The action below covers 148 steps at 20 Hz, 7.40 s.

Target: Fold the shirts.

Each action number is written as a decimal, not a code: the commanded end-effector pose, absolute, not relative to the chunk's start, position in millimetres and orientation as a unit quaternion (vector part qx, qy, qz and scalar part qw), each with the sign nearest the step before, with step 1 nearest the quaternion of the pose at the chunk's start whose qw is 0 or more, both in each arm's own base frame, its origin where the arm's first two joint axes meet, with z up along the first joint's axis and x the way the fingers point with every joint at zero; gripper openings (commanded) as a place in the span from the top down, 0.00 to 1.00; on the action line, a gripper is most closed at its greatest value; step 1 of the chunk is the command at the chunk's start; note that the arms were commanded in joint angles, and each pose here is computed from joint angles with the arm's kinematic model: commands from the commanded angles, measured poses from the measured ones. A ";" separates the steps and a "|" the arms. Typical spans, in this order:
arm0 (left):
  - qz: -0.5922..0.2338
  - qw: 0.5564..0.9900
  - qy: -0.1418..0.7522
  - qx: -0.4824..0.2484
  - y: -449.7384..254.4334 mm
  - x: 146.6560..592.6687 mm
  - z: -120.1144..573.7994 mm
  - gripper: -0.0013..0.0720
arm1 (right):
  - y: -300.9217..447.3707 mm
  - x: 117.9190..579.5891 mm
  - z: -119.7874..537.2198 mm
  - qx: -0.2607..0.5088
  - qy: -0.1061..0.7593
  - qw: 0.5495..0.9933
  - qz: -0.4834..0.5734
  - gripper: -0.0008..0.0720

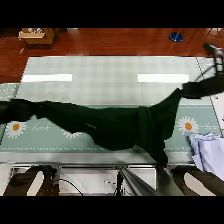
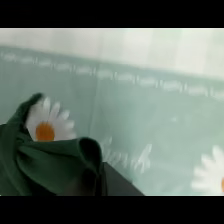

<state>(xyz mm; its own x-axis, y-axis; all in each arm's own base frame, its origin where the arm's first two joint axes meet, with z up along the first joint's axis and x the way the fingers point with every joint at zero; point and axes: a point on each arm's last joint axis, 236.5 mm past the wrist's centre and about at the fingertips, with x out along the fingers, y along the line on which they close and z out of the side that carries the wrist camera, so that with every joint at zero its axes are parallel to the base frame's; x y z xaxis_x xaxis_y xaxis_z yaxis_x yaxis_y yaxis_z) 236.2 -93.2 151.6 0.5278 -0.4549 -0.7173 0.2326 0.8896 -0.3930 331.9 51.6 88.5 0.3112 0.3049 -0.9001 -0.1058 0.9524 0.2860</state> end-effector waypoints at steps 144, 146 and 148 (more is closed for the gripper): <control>-0.158 0.839 0.515 -0.078 -114.8 391.6 -14.9 0.95 | 112.5 235.8 -2.4 0.177 0.731 0.607 0.257 0.31; -0.158 0.839 0.514 -0.078 -114.8 391.8 -14.8 0.95 | 115.2 226.6 -15.0 0.189 0.739 0.596 0.252 0.21; -0.158 0.840 0.514 -0.078 -114.7 392.1 -14.8 0.95 | 116.9 212.3 -25.5 0.197 0.752 0.578 0.248 0.21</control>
<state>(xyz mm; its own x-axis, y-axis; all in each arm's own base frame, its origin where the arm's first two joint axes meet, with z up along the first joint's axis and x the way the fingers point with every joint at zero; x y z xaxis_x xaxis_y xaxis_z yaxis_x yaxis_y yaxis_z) 391.7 -115.3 -14.5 0.4211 -0.3467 -0.8382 0.1837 0.9375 -0.2955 234.6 110.2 -6.5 -0.2014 0.5823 -0.7877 -0.0144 0.8023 0.5968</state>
